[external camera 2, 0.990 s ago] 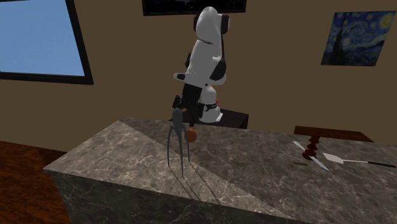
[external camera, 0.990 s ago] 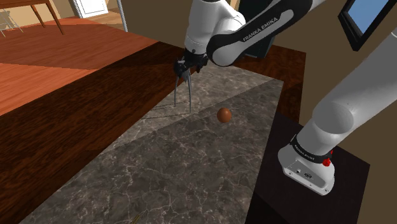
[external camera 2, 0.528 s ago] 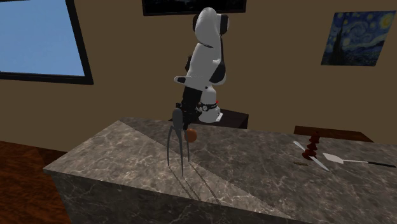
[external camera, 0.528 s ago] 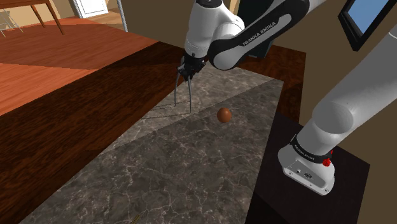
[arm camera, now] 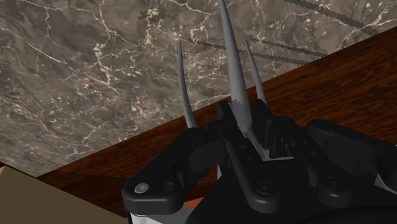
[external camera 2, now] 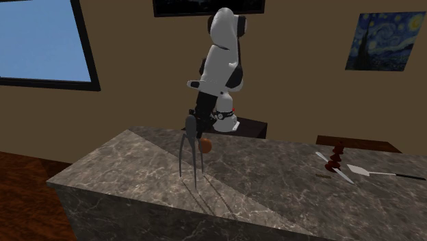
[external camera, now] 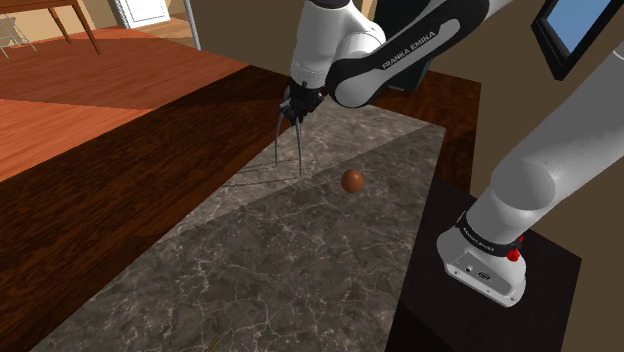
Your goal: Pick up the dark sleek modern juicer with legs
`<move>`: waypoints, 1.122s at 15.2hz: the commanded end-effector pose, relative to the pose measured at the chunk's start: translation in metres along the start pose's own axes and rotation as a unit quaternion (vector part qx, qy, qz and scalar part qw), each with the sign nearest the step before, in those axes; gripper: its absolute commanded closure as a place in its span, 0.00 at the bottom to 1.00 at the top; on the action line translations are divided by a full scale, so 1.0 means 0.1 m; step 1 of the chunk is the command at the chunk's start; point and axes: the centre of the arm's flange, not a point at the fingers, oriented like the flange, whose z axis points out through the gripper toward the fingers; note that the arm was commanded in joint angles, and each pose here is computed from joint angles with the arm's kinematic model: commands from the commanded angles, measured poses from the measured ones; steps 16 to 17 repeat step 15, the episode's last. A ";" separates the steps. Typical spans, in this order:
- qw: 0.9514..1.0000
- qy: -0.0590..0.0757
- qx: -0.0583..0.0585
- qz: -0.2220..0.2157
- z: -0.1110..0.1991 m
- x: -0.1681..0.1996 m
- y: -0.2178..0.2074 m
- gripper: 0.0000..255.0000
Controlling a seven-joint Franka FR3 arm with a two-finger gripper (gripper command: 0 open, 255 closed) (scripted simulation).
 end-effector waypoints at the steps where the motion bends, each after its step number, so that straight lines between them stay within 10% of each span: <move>1: 1.000 0.000 0.000 0.000 -0.09 0.04 0.00 1.00; 17: 1.000 0.000 0.000 0.000 -0.68 0.28 0.03 1.00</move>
